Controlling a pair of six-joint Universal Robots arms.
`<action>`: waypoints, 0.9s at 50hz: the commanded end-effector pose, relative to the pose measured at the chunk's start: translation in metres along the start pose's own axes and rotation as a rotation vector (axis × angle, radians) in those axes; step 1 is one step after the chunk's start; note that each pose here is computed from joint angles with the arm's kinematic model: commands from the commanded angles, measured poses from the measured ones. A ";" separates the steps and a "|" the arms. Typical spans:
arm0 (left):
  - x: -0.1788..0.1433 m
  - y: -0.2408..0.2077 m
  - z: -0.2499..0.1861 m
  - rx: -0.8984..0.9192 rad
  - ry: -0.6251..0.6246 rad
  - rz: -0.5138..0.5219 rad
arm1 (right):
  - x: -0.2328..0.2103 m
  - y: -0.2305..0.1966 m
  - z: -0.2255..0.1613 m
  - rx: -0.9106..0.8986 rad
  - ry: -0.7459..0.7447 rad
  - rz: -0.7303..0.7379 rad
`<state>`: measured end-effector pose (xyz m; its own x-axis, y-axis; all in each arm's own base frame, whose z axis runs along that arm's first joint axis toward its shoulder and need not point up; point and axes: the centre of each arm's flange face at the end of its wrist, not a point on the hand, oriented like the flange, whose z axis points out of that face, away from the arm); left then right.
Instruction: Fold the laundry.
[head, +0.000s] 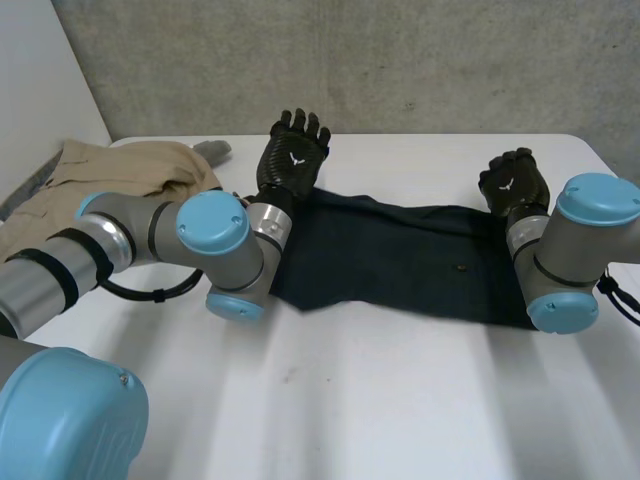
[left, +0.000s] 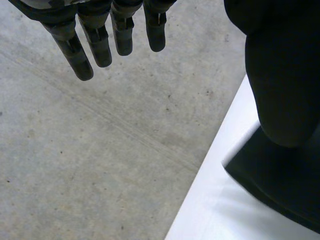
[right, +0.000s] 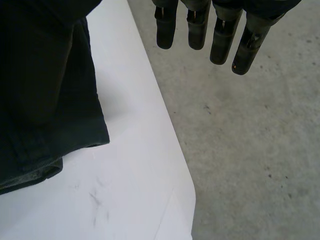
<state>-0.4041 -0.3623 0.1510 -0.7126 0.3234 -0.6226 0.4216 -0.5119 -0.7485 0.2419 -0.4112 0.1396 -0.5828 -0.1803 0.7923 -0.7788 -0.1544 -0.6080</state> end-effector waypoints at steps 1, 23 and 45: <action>-0.006 -0.022 -0.026 -0.025 0.049 -0.092 | 0.036 -0.023 -0.028 -0.007 0.037 0.150; -0.016 -0.057 -0.101 -0.110 0.148 -0.188 | 0.035 0.020 -0.097 -0.277 -0.317 0.558; -0.033 -0.071 -0.104 -0.090 0.117 -0.191 | 0.097 0.037 -0.092 -0.238 -0.138 0.328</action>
<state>-0.3561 -0.2569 0.1905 -0.7093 0.5088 -0.4879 0.3461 -0.3516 -0.8698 0.1473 -0.3450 0.1768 -0.8448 -0.3414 0.4121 -0.4978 0.2186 -0.8393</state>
